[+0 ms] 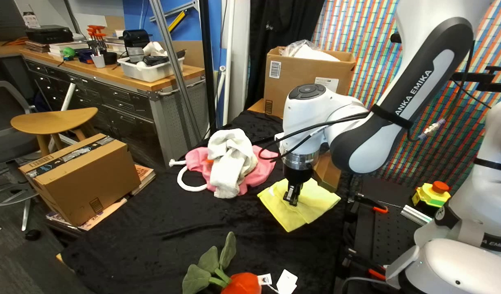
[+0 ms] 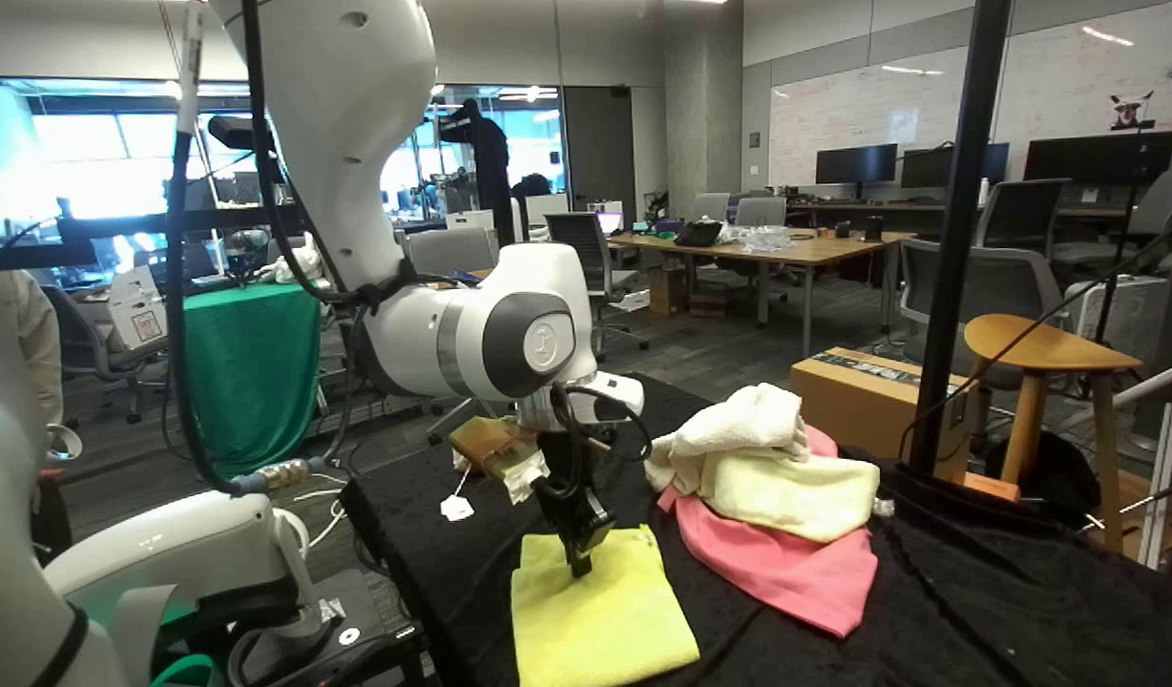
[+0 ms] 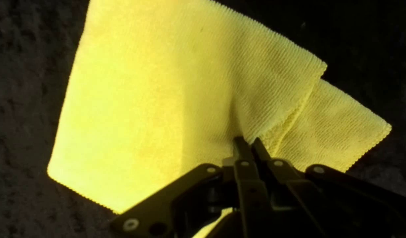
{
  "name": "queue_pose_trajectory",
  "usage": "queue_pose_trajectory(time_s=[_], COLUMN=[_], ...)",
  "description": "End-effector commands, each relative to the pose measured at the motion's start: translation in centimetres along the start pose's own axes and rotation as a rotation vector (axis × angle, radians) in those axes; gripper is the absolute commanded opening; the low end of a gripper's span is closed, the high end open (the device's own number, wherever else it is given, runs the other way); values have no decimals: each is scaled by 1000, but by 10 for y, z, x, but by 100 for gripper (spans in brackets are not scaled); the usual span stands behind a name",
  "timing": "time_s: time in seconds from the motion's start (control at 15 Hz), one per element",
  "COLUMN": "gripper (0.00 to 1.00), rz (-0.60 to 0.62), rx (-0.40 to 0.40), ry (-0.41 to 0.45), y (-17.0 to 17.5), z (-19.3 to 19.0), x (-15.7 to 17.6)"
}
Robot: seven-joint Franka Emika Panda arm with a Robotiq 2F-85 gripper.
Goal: Pile all the objects on the middle back of the table
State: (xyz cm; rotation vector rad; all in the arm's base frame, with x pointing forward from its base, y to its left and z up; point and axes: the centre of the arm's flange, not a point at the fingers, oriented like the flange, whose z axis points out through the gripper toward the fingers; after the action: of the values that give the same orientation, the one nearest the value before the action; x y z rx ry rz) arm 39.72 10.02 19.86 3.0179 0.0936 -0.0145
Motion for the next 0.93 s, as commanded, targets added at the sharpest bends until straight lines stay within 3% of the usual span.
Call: queue_pose_trajectory(time_s=[0.0,0.33,0.87], gripper=[4,2,2], rz=[6,10,94], rx=[6,6,17], ry=[20,43,205], y=[-1,2,29], z=[2,-9,-76], x=[7,8,16])
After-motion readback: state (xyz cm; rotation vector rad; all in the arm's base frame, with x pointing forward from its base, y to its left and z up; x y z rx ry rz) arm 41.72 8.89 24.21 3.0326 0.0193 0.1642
